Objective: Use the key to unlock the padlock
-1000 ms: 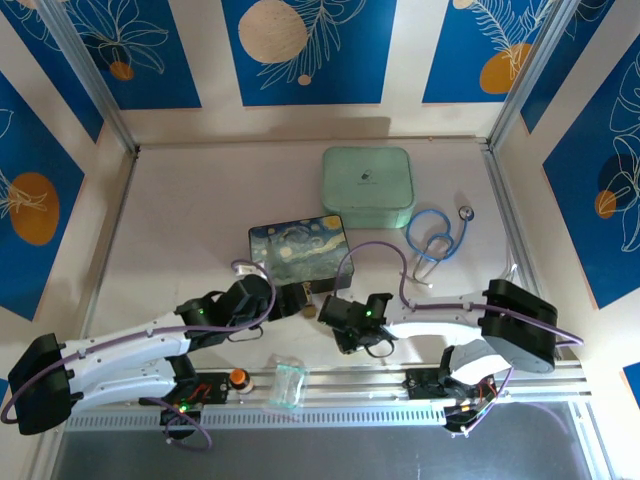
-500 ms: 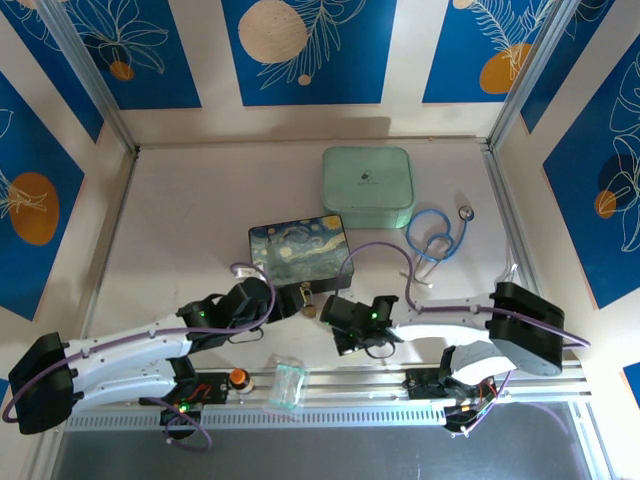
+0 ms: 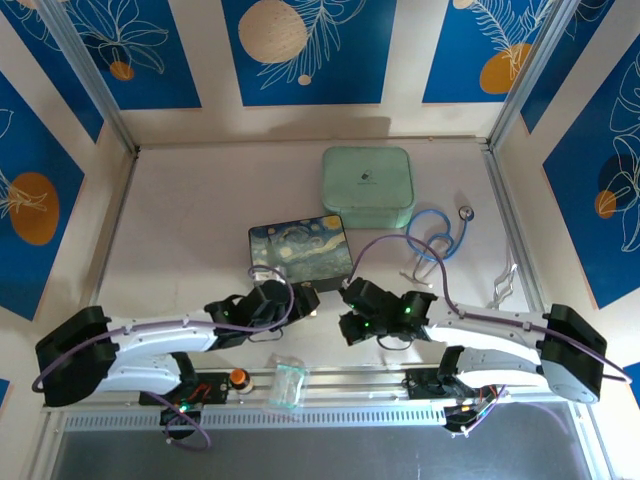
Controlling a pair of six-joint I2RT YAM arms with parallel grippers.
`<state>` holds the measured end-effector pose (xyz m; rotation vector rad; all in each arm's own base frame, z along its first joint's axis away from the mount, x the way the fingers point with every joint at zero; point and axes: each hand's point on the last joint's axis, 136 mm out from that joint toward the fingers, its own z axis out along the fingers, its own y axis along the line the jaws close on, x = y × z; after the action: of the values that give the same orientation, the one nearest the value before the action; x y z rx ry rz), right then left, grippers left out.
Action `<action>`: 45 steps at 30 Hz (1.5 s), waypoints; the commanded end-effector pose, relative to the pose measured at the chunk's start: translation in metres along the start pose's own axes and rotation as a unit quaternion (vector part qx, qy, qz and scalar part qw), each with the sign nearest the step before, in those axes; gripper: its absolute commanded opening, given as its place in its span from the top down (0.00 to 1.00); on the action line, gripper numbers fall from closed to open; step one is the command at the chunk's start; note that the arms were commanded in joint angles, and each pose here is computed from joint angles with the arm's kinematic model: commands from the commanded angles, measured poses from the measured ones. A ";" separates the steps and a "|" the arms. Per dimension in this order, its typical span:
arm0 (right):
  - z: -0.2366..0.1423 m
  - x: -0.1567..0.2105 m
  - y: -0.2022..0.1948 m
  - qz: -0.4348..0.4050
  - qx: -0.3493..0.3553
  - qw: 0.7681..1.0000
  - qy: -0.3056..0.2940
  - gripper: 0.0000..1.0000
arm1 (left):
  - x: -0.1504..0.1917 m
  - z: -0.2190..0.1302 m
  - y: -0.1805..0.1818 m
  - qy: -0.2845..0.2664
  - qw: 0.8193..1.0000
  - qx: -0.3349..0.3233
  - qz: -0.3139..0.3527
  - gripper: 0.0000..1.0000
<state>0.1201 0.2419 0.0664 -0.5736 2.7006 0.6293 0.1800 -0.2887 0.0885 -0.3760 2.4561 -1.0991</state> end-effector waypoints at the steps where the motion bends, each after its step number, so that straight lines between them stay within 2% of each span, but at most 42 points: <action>1: -0.017 -0.006 0.020 -0.060 -0.050 0.997 -0.008 1.00 | 0.000 0.001 -0.036 0.008 0.996 0.065 -0.059 0.37; 9: -0.044 -0.024 0.051 -0.109 -0.114 0.987 -0.044 1.00 | 0.005 0.005 -0.052 0.030 0.994 0.081 -0.065 0.43; 13: -0.043 -0.028 0.053 -0.113 -0.108 0.987 -0.040 1.00 | 0.014 0.008 -0.061 0.056 0.992 0.095 -0.060 0.47; 17: -0.039 -0.031 0.053 -0.111 -0.103 0.988 -0.038 1.00 | 0.015 0.006 -0.058 0.056 0.993 0.092 -0.056 0.54; 27: -0.036 -0.040 0.054 -0.102 -0.097 0.989 -0.047 1.00 | 0.018 0.000 -0.044 0.061 0.993 0.081 -0.060 0.76; 33: -0.035 -0.045 0.052 -0.095 -0.093 0.990 -0.055 1.00 | 0.019 -0.003 -0.042 0.063 0.993 0.080 -0.055 0.82; 41: -0.032 -0.053 0.050 -0.086 -0.090 0.990 -0.061 1.00 | 0.023 -0.003 -0.040 0.074 0.993 0.078 -0.046 0.82; 45: -0.030 -0.056 0.050 -0.083 -0.088 0.991 -0.062 1.00 | 0.024 -0.004 -0.040 0.075 0.993 0.077 -0.044 0.94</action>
<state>0.1331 0.2778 0.1174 -0.7852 2.5044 0.8076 0.1681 -0.3231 0.1169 -0.4170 2.4588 -1.3957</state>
